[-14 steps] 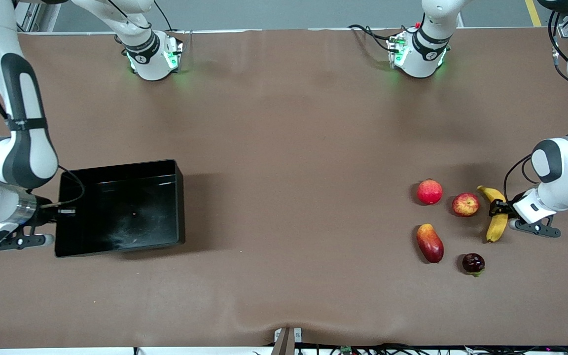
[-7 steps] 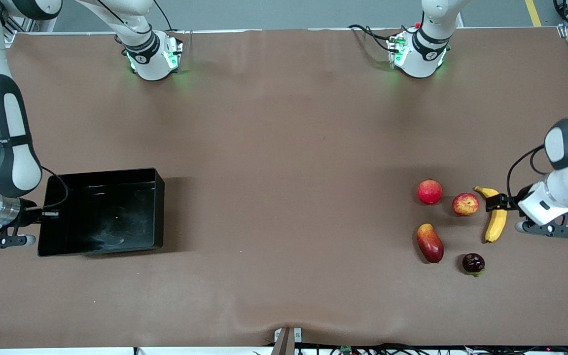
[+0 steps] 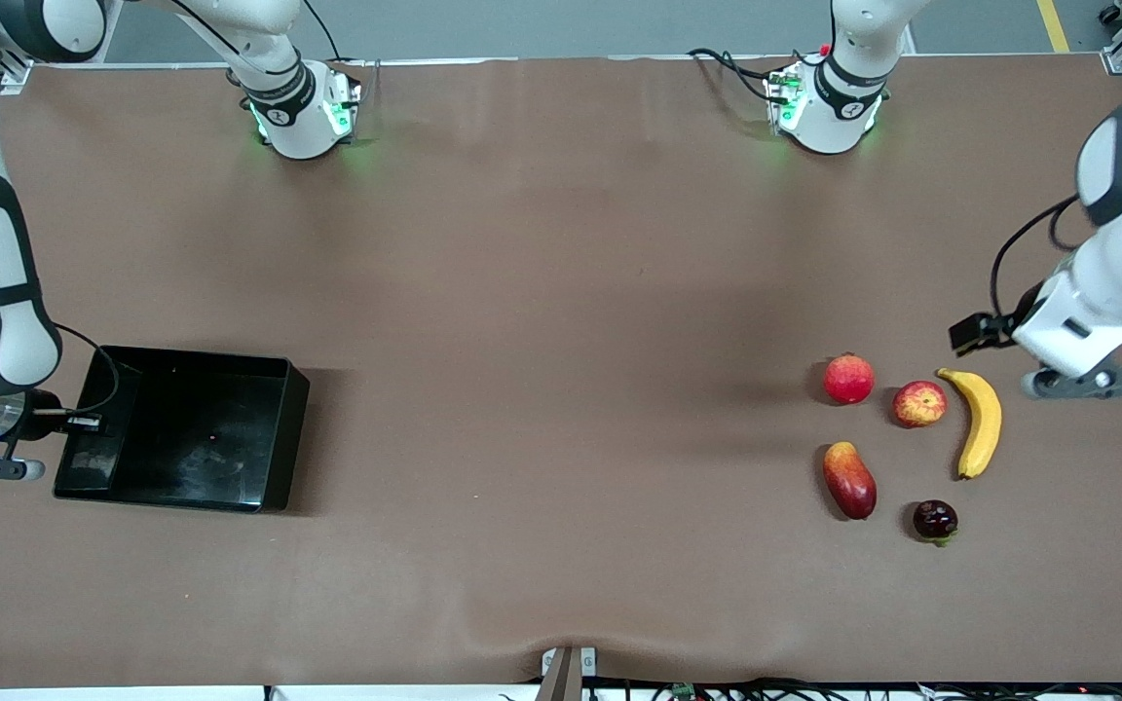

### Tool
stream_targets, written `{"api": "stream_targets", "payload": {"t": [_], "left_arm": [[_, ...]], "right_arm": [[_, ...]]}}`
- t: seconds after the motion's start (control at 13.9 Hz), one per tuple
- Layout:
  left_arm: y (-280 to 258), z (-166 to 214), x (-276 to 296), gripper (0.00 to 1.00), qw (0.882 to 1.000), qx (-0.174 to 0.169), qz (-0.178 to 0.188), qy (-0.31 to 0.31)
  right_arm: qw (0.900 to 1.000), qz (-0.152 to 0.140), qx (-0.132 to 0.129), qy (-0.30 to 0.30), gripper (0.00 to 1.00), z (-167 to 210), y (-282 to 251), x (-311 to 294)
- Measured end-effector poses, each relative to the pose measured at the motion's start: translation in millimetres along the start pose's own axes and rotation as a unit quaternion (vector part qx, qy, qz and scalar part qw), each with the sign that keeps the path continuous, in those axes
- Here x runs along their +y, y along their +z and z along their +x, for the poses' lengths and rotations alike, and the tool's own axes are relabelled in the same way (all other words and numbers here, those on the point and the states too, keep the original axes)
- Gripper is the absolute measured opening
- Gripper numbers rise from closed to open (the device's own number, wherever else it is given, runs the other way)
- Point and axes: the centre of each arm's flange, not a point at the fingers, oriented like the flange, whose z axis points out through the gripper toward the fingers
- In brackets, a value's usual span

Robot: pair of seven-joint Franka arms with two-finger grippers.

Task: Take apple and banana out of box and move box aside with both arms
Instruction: 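Open the left gripper and raise it away from the banana, then release the box rim and lift the right gripper away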

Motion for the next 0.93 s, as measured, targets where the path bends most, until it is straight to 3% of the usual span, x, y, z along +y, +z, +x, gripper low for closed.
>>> {"api": "stream_targets", "payload": {"t": [0.22,0.5,0.57,0.93], "left_arm": [[-52.5,-4.0,-15.2,1.0,1.0,0.01,-0.002,-0.013],[-83.3,-14.6,-14.1,1.0,1.0,-0.001,-0.027,-0.016],[-92.9,-17.5,-9.5,1.0,1.0,0.006,-0.026,-0.014],[-134.7,-42.5,33.9,1.0,0.999,0.037,-0.004,-0.019]], "right_arm": [[1.0,0.003,-0.001,0.021,0.03,-6.8,9.3,23.9],[1.0,0.006,-0.001,0.023,0.03,-7.3,9.5,25.3],[1.0,0.007,-0.002,0.023,0.07,-7.3,11.0,24.7],[1.0,0.009,0.004,0.0,0.6,-1.2,8.3,16.7]]}}
